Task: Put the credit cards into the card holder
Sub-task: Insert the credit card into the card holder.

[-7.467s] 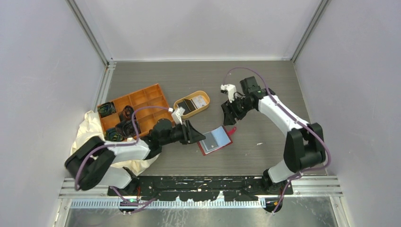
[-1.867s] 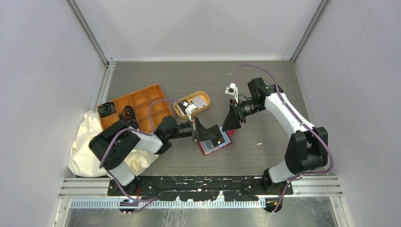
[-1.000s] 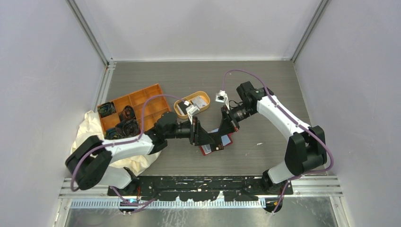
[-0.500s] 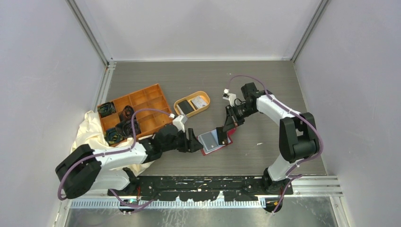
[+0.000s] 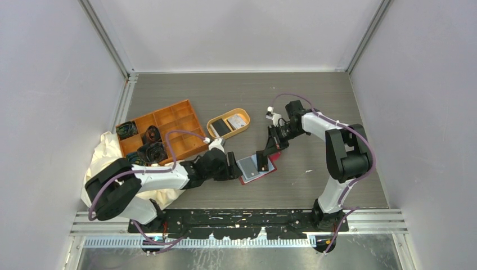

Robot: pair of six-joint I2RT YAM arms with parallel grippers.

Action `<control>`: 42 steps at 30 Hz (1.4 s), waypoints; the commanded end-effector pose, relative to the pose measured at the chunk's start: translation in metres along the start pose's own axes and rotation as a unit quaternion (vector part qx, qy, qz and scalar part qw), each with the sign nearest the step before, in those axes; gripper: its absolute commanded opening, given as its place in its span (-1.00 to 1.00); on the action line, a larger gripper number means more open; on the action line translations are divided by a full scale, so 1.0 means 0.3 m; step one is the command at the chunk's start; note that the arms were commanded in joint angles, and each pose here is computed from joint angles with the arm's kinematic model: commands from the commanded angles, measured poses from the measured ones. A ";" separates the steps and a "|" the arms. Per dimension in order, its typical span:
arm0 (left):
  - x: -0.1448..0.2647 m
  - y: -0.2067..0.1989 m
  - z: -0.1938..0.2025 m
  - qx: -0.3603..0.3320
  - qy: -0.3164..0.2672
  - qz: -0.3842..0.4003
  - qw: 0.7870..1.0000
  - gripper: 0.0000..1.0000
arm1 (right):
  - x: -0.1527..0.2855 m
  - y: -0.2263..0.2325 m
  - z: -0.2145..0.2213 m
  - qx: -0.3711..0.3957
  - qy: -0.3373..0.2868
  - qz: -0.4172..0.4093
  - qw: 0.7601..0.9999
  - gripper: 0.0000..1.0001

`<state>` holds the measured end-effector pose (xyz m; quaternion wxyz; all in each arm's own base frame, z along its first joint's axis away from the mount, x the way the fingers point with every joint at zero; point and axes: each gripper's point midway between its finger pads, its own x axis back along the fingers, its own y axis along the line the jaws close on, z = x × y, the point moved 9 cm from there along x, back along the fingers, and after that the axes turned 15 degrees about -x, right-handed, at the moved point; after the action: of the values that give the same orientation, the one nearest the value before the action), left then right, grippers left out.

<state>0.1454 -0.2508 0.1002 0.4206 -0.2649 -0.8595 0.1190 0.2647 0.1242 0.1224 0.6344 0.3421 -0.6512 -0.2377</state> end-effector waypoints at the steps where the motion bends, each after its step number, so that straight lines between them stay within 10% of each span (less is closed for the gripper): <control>1: -0.023 -0.031 -0.053 0.011 -0.022 -0.021 0.999 0.23 | 0.010 0.038 -0.018 0.008 -0.006 -0.050 0.999 -0.98; 42: -0.098 -0.017 -0.037 -0.042 0.043 -0.074 0.995 -0.40 | -0.006 -0.014 0.003 -0.052 0.010 -0.081 0.995 -0.98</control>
<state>0.1707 -0.2736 0.0982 0.4354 -0.2238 -0.8693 0.0690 0.2638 0.1176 0.1144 0.6442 0.3422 -0.6129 -0.3038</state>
